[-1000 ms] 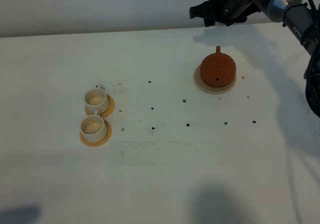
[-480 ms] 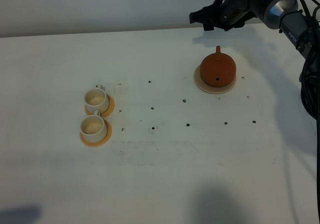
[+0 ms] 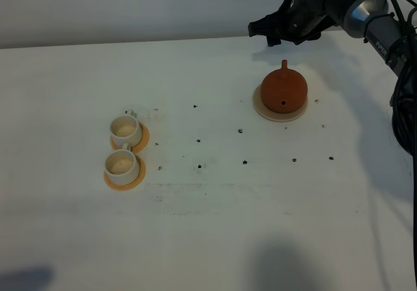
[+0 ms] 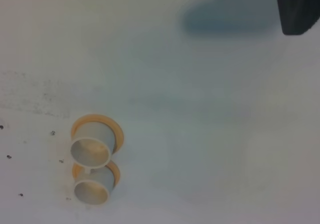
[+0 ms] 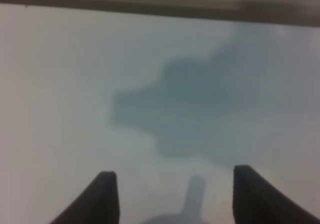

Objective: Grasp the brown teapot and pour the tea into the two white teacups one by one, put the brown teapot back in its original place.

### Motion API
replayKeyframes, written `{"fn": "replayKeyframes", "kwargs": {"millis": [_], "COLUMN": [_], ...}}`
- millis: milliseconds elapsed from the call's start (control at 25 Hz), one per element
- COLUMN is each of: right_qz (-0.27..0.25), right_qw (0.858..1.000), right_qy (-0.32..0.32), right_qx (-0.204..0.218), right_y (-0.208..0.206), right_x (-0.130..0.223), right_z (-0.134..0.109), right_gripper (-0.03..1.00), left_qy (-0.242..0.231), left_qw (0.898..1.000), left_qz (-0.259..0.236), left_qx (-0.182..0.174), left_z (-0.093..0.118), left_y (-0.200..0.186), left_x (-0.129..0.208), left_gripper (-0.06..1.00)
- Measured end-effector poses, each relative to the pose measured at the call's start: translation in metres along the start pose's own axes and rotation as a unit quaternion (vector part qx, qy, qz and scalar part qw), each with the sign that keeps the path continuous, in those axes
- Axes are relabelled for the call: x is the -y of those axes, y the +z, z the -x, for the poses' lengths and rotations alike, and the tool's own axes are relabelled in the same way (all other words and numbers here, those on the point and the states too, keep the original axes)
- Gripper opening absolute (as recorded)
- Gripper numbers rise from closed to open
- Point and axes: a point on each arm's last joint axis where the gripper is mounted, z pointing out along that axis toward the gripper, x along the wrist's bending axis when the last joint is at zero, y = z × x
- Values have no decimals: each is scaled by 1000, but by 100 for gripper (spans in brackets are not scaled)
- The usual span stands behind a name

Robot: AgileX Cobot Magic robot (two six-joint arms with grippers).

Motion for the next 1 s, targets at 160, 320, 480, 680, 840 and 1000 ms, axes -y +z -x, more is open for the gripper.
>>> {"fn": "replayKeyframes", "kwargs": {"millis": [160, 320, 480, 680, 840, 1000], "right_qz": [0, -2, -14, -24, -20, 6], "right_qw": [1000, 1000, 1000, 1000, 1000, 1000], "right_qy": [-2, -1, -1, 0, 0, -9], "right_qx": [-4, -6, -5, -4, -7, -12], "right_y": [0, 0, 0, -1, -6, -20], "right_x": [0, 0, 2, 4, 2, -6], "right_z": [-1, -1, -1, -1, -2, -4], "right_gripper": [49, 49, 49, 49, 49, 49], "left_qy": [0, 0, 0, 0, 0, 0], "left_qw": [1000, 1000, 1000, 1000, 1000, 1000], "left_qz": [0, 0, 0, 0, 0, 0], "left_qx": [0, 0, 0, 0, 0, 0], "left_z": [0, 0, 0, 0, 0, 0], "left_y": [0, 0, 0, 0, 0, 0], "left_x": [0, 0, 0, 0, 0, 0], "left_gripper": [27, 27, 27, 27, 27, 27]}}
